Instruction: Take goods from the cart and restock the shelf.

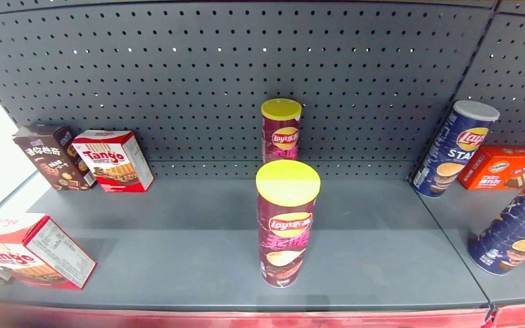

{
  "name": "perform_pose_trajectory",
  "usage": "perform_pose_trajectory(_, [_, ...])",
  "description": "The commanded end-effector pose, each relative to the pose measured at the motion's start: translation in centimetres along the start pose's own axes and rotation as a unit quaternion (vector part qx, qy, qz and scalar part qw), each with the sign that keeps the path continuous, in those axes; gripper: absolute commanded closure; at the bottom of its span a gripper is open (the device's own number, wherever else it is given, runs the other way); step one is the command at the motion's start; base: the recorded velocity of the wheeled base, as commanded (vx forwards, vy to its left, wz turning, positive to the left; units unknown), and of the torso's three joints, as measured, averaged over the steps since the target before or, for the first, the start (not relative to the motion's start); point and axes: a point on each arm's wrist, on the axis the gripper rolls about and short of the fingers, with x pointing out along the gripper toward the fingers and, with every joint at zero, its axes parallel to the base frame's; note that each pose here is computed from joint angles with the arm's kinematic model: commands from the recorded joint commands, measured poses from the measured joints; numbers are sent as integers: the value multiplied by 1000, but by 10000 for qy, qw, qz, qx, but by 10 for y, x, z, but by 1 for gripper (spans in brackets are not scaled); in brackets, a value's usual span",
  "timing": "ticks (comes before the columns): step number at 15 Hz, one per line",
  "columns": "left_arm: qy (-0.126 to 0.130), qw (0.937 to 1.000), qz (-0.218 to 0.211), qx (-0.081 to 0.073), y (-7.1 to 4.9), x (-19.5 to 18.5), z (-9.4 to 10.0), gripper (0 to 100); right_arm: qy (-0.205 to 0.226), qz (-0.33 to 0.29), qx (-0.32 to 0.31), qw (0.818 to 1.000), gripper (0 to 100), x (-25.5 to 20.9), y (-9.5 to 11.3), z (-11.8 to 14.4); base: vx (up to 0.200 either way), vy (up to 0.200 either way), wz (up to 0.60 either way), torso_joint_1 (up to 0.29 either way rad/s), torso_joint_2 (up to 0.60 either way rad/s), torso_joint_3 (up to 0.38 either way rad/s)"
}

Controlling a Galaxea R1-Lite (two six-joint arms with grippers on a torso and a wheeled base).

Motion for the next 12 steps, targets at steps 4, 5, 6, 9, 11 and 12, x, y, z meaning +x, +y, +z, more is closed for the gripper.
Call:
perform_pose_trajectory(4, [-4,10000,1,-1,0,0,0,0,-2,-1,2,10000,0,0,0,0,0,0,0,0,0,0])
perform_pose_trajectory(5, [-4,10000,1,-1,0,0,0,0,-2,-1,2,10000,0,0,0,0,0,0,0,0,0,0])
perform_pose_trajectory(6, [-4,10000,1,-1,0,0,0,0,-2,-1,2,10000,0,0,0,0,0,0,0,0,0,0])
perform_pose_trajectory(9, [-4,10000,1,-1,0,0,0,0,-2,-1,2,10000,0,0,0,0,0,0,0,0,0,0])
perform_pose_trajectory(11, [-4,10000,1,-1,0,0,0,0,-2,-1,2,10000,0,0,0,0,0,0,0,0,0,0])
perform_pose_trajectory(12, [-4,10000,1,-1,0,0,0,0,6,-1,2,10000,0,0,0,0,0,0,0,0,0,0])
